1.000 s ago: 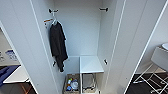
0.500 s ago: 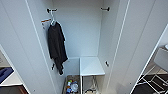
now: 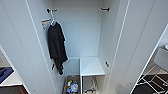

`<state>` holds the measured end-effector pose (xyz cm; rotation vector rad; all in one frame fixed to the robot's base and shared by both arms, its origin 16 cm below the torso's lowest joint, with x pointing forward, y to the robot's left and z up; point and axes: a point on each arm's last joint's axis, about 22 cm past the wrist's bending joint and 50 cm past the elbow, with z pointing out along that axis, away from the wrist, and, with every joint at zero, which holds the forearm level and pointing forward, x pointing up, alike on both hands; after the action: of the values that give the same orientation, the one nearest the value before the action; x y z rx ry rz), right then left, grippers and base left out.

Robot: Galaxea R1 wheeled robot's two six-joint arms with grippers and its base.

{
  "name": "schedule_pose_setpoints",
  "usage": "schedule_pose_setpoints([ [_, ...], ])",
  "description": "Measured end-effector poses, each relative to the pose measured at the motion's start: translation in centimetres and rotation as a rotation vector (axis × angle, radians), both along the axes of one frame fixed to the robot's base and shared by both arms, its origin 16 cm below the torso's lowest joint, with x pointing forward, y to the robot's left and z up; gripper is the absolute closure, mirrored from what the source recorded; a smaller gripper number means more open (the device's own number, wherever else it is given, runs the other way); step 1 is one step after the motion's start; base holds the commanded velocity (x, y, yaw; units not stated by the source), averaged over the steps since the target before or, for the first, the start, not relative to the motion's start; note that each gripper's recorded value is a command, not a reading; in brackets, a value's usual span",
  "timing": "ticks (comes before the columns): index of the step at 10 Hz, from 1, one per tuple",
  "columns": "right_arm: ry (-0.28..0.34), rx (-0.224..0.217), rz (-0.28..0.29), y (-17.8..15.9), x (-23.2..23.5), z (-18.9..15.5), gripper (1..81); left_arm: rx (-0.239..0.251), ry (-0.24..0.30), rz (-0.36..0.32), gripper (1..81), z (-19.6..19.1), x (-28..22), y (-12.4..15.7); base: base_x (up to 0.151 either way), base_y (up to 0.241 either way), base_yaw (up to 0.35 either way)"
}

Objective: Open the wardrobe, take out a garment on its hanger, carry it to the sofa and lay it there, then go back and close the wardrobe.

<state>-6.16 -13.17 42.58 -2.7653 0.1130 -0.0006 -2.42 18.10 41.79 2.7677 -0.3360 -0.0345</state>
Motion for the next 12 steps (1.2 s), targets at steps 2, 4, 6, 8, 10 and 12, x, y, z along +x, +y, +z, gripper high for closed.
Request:
schedule_pose_setpoints([
  [2, 0.001, 0.000, 0.000, 0.0, 0.0, 0.0, 1.0, 0.025, 0.021, 0.085, 1.0, -0.1, 0.2, 1.5, 0.000, 0.000, 0.000],
  [4, -0.002, 0.000, 0.000, 0.0, 0.2, 0.0, 1.0, 0.050, 0.060, 0.145, 1.0, -0.1, -1.7, 2.8, 0.000, 0.000, 0.000],
  [6, -0.005, 0.000, 0.000, 0.0, 0.4, 0.0, 1.0, 0.027, 0.068, 0.115, 1.0, 0.2, -3.4, 2.8, 0.000, 0.000, 0.000],
  [8, -0.004, -0.001, 0.000, -0.1, 0.4, 0.0, 1.0, -0.103, 0.026, 0.060, 1.0, 1.4, -2.5, 2.9, 0.000, 0.000, 0.000],
  [10, -0.005, -0.001, 0.000, 0.0, 0.4, 0.0, 1.0, -0.142, 0.019, -0.015, 1.0, 1.8, -2.6, 3.1, 0.000, 0.000, 0.000],
  [12, -0.005, -0.002, 0.001, -0.2, 0.4, -0.1, 1.0, -0.085, 0.052, 0.001, 1.0, 1.3, -3.5, 2.9, 0.000, 0.000, 0.000],
])
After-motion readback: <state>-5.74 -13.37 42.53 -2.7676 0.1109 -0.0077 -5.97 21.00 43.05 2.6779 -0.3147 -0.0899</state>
